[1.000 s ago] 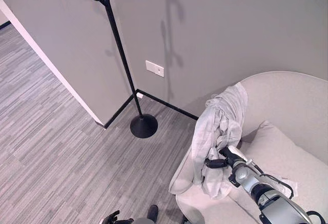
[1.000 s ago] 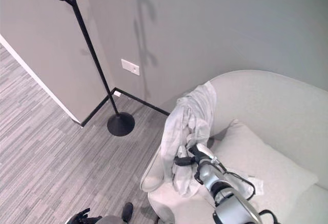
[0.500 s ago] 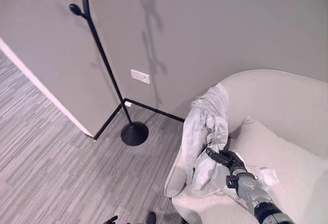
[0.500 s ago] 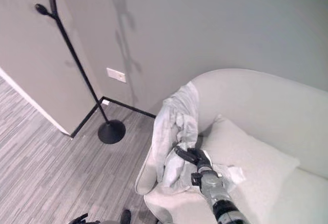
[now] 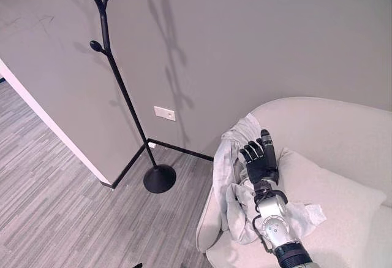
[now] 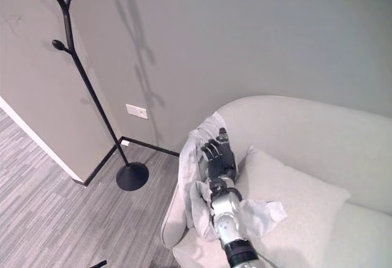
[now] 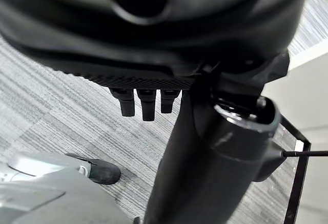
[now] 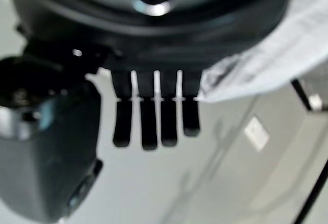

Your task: Hang the clothes on the sofa on the clothes rack.

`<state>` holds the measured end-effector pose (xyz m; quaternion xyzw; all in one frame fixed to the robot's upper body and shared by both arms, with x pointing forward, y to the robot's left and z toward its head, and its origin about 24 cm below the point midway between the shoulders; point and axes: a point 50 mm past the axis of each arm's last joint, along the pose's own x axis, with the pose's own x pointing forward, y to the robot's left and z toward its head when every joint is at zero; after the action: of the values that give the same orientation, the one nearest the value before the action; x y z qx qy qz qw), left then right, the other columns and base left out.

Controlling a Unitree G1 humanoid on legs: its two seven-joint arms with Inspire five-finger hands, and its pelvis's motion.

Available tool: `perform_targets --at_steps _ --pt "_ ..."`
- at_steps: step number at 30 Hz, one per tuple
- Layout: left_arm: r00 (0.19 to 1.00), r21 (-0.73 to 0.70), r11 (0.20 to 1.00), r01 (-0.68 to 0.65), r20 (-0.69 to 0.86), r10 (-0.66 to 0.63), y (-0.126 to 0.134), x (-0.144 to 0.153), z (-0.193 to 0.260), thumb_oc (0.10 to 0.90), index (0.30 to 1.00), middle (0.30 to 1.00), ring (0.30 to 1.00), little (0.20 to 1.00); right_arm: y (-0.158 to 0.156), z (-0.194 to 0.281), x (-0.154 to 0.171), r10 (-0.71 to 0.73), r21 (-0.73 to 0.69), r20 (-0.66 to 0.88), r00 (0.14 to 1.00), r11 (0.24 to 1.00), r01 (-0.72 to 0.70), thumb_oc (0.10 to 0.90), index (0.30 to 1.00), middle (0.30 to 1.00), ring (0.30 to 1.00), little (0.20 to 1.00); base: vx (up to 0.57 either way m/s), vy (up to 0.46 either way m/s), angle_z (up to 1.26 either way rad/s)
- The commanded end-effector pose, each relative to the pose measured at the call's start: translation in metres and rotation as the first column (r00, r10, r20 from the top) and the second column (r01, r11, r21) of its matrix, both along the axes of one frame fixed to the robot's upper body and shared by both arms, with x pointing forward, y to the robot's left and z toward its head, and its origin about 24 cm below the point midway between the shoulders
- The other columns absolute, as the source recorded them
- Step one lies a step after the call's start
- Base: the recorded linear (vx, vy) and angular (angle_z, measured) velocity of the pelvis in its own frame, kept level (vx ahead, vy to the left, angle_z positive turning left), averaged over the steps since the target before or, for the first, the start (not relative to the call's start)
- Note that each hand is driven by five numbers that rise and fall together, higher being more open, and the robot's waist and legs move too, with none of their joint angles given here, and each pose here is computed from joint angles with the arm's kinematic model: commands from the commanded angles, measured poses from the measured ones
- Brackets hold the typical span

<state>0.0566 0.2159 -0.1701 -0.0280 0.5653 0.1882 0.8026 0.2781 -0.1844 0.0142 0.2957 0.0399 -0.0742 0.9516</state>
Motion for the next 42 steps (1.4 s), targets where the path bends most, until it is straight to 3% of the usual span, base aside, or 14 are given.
perform_targets --at_steps 1,2,3,7,12,19,20,23,25,27,31,36,39,42 --pt "0.998 -0.007 0.999 0.049 -0.039 -0.050 -0.005 -0.007 -0.003 0.800 0.900 0.900 0.900 0.900 -0.035 0.078 0.009 0.165 -0.698 0.209 0.964 0.716 0.029 0.800 0.900 0.900 0.900 0.900 -0.04 0.034 0.00" --pt "0.998 -0.014 0.999 0.047 -0.040 -0.048 -0.006 -0.008 -0.003 0.800 0.900 0.900 0.900 0.900 -0.044 0.083 0.005 0.180 -0.786 0.198 0.963 0.616 0.047 0.800 0.900 0.900 0.900 0.900 -0.03 0.026 0.04" --pt "0.998 -0.014 0.999 0.048 -0.040 -0.048 -0.006 -0.009 -0.003 0.800 0.900 0.900 0.900 0.900 -0.044 0.083 0.005 0.180 -0.787 0.198 0.964 0.615 0.047 0.800 0.900 0.900 0.900 0.900 -0.02 0.023 0.07" --pt "0.999 -0.032 0.999 0.011 -0.033 -0.012 -0.006 -0.012 -0.004 0.800 0.900 0.900 0.900 0.900 -0.071 0.096 -0.010 0.196 -0.990 0.106 0.975 0.111 0.085 0.800 0.900 0.900 0.900 0.900 -0.02 0.018 -0.05" --pt "1.000 -0.014 1.000 0.000 -0.012 0.000 -0.004 -0.008 -0.002 0.800 0.900 0.900 0.900 0.900 -0.080 0.073 -0.024 0.162 -0.956 -0.037 0.986 -0.295 0.013 0.800 0.900 0.900 0.900 0.900 -0.02 0.013 -0.04" --pt "0.994 -0.001 0.994 0.106 0.005 -0.106 -0.011 -0.001 -0.002 0.800 0.900 0.900 0.900 0.900 -0.066 0.036 -0.034 0.186 -0.943 -0.155 0.970 -0.321 -0.089 0.800 0.900 0.900 0.900 0.900 -0.01 0.009 -0.03" --pt "0.993 -0.005 0.993 0.122 0.001 -0.122 -0.012 -0.004 -0.002 0.800 0.900 0.900 0.900 0.900 -0.063 0.016 -0.037 0.182 -0.948 -0.228 0.957 -0.264 -0.176 0.800 0.900 0.900 0.900 0.900 -0.01 0.016 -0.04" --pt "0.993 -0.007 0.993 0.121 -0.009 -0.121 -0.012 -0.009 -0.003 0.800 0.900 0.900 0.900 0.900 -0.065 0.000 -0.036 0.148 -0.942 -0.282 0.948 -0.230 -0.245 0.800 0.900 0.900 0.900 0.900 0.00 0.000 0.00" --pt "0.992 -0.002 0.992 0.125 -0.017 -0.125 -0.011 -0.012 -0.003 0.800 0.900 0.900 0.900 0.900 -0.071 -0.015 -0.031 0.069 -0.949 -0.305 0.950 -0.105 -0.297 0.800 0.900 0.900 0.900 0.900 0.00 0.000 0.00" --pt "0.991 0.003 0.991 0.132 -0.025 -0.132 -0.010 -0.014 -0.003 0.800 0.900 0.900 0.900 0.900 -0.078 -0.015 -0.021 -0.003 -0.961 -0.275 0.961 -0.026 -0.275 0.800 0.900 0.900 0.900 0.900 0.01 0.002 -0.02" --pt "0.988 0.036 0.987 0.154 -0.032 -0.153 -0.005 -0.013 -0.002 0.800 0.900 0.900 0.900 0.900 -0.100 0.005 -0.001 -0.144 -0.985 -0.163 0.976 -0.027 -0.169 0.800 0.900 0.900 0.900 0.900 0.00 0.001 0.01" --pt "0.979 0.049 0.979 0.200 -0.040 -0.198 -0.007 -0.011 -0.002 0.800 0.900 0.900 0.900 0.900 -0.113 0.033 0.013 -0.214 -0.999 -0.037 0.976 -0.004 -0.039 0.800 0.900 0.900 0.900 0.900 0.00 -0.003 0.10" --pt "0.973 0.044 0.972 0.229 -0.039 -0.228 -0.009 -0.012 -0.002 0.800 0.900 0.900 0.900 0.900 -0.119 0.035 0.017 -0.248 -0.998 -0.037 0.968 0.067 -0.021 0.800 0.900 0.900 0.900 0.900 0.00 -0.007 0.10" --pt "0.969 0.042 0.968 0.248 -0.028 -0.247 -0.010 -0.008 -0.002 0.800 0.900 0.900 0.900 0.900 -0.122 0.032 0.025 -0.254 -0.978 -0.086 0.963 0.204 -0.034 0.800 0.900 0.900 0.900 0.900 -0.02 -0.009 0.18"
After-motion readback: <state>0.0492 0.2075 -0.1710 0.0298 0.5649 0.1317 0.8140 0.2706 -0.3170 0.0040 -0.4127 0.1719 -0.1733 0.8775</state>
